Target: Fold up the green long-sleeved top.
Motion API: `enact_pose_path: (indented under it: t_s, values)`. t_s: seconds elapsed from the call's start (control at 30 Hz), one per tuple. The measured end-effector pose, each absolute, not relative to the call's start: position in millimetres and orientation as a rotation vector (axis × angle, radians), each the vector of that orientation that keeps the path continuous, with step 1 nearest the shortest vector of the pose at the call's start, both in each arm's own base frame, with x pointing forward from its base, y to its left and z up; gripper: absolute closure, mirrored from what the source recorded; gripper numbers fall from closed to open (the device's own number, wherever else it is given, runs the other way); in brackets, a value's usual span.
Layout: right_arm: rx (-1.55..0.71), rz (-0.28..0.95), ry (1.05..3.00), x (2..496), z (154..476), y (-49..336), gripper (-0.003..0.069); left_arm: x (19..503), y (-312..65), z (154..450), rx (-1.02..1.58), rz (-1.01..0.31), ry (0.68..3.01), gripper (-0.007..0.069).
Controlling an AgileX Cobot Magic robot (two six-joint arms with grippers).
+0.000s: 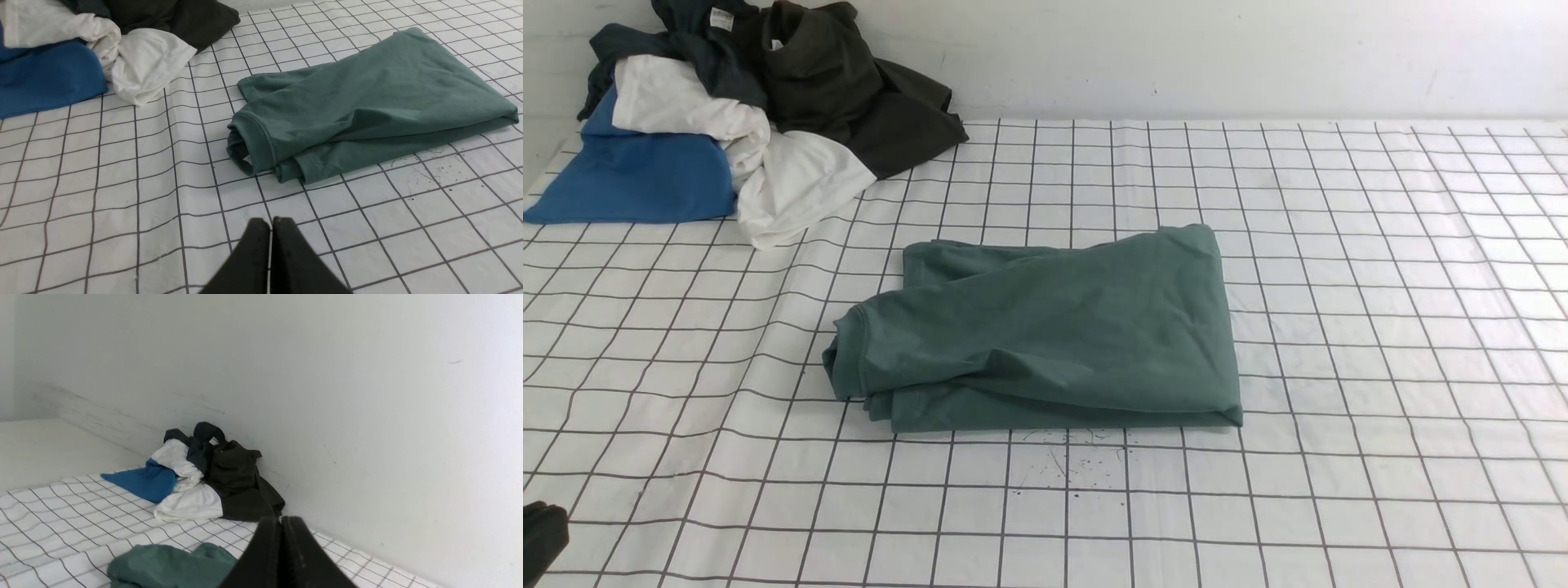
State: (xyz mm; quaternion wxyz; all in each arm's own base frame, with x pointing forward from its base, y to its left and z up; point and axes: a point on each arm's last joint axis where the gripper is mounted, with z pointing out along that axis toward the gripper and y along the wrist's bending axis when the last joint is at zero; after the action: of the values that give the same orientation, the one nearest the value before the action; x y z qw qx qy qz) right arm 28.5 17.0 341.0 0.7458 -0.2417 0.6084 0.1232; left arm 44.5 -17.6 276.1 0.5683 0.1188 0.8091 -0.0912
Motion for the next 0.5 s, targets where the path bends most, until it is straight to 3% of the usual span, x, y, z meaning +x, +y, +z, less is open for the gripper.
enact_pose_path:
  t_s: [0.17, 0.4, 0.5]
  values:
    - [-0.348, 0.204, 1.422, 30.3, 304.5, 10.9, 0.0673, 44.5, -17.6, 276.1, 0.279, -0.214, 1.9, 0.0632]
    - [-0.033, -0.026, 1.622, 46.7, 234.0, -0.3, 0.0673, 44.5, -17.6, 276.1, 0.279, -0.215, 1.9, 0.0632]
    - [0.05, -0.062, 1.7, 51.3, 208.3, -4.1, 0.0673, 44.5, -17.6, 276.1, 0.279, -0.215, 1.9, 0.0632]
